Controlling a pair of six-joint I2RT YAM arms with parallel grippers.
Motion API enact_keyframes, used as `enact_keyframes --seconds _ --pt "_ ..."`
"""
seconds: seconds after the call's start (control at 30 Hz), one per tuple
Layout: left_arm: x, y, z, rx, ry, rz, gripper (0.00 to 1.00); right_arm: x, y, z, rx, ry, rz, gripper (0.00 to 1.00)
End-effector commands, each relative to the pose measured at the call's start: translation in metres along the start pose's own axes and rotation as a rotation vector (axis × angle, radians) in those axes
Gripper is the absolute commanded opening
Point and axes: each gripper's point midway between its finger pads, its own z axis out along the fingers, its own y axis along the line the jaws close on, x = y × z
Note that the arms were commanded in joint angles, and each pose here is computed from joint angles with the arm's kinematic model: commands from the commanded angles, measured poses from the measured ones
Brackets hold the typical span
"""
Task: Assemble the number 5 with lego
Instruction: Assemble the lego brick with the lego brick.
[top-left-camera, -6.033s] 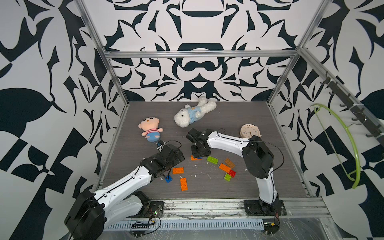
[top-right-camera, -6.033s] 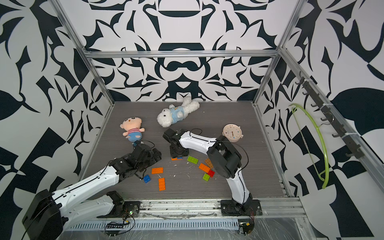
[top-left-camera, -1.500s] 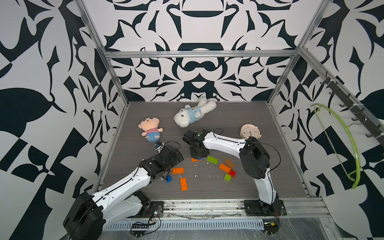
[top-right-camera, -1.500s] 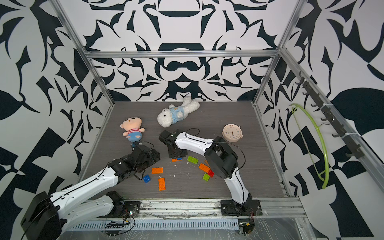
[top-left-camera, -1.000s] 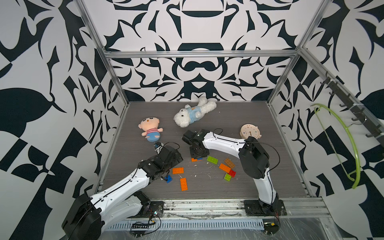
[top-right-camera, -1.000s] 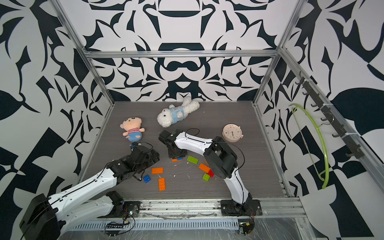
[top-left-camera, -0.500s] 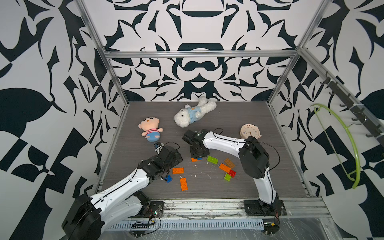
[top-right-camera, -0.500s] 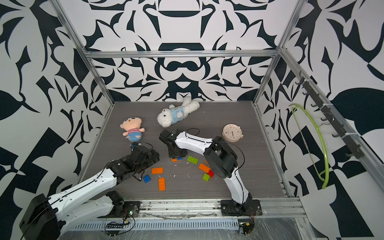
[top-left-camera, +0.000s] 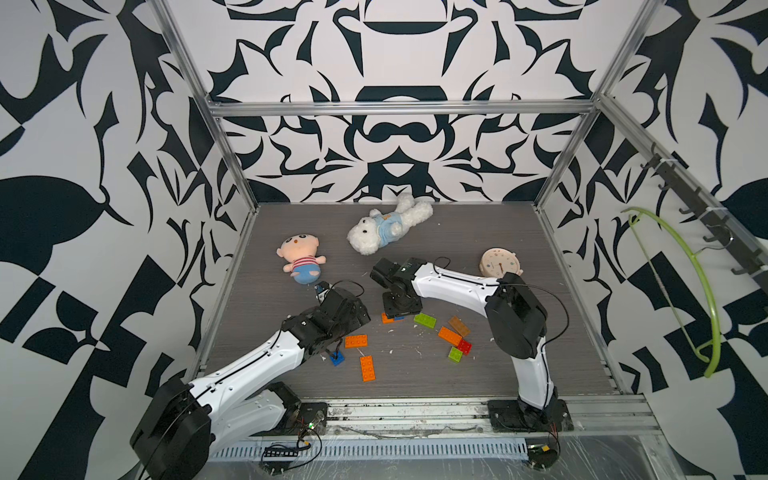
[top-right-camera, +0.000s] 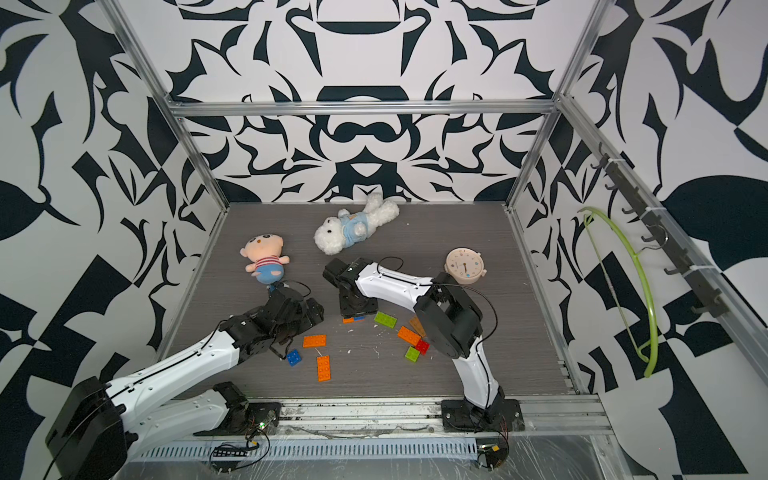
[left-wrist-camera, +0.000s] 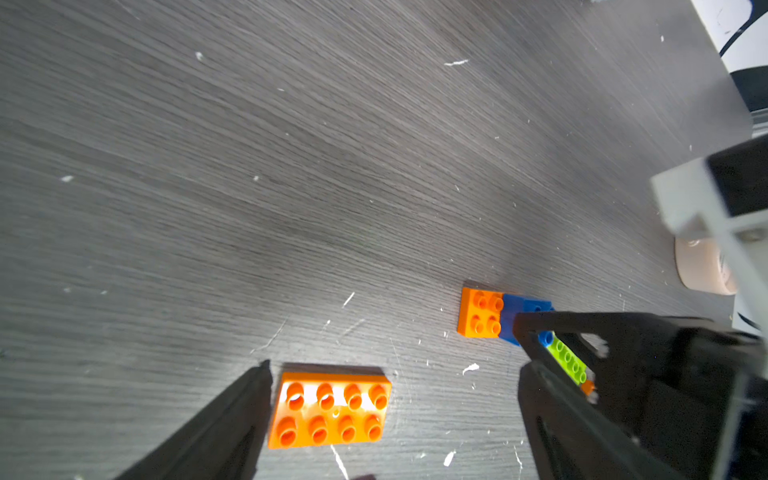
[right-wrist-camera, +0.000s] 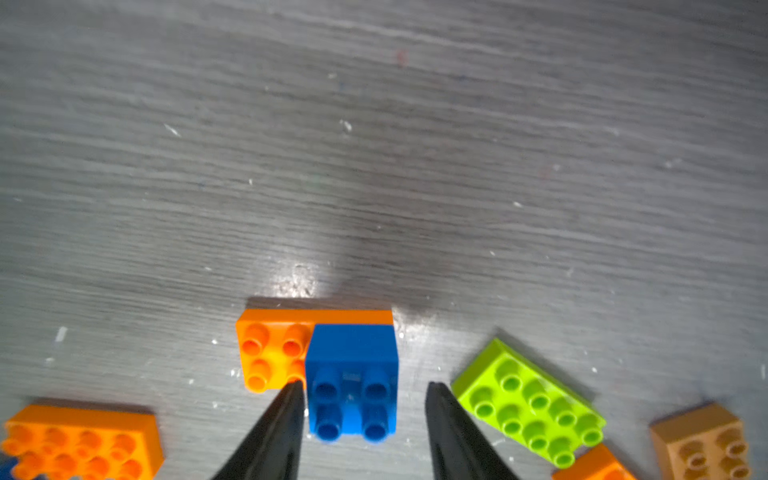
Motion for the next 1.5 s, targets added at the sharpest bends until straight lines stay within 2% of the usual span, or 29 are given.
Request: enact_keyframes --seconds 0.0,0.13,0.43,0.87,1.1,1.23,1.37,1.47 --pt "-0.004 -0.014 -0.001 0.034 0.009 0.012 0.99 -0.007 0.004 -0.020 -0.044 -0.035 0.004 0.48" --pt "-0.004 -0.013 0.000 0.029 0.006 0.012 0.99 -0.007 0.003 -0.017 -0.034 -0.033 -0.002 0.45" --pt "-0.003 -0.008 0.001 0.016 0.007 0.012 0.99 -0.006 0.010 -0.008 -0.048 0.000 -0.022 0.46" --pt "-0.003 -0.003 -0.002 0.011 -0.009 0.003 0.99 -0.001 0.001 0.006 0.007 0.026 -0.026 0.31" --pt "-0.001 0.001 -0.001 -0.001 -0.006 0.003 0.99 0.018 -0.014 0.027 0.068 0.092 -0.032 0.30" --pt "-0.001 0.004 -0.001 -0.002 -0.011 -0.004 0.99 0.023 -0.015 0.030 0.087 0.100 -0.043 0.31" --pt "-0.001 0.005 -0.001 -0.008 -0.012 -0.004 0.99 0.027 -0.023 0.034 0.178 0.103 -0.074 0.30" --pt "-0.001 0.006 -0.001 -0.008 -0.015 -0.008 0.99 0.029 -0.020 0.035 0.166 0.105 -0.073 0.30"
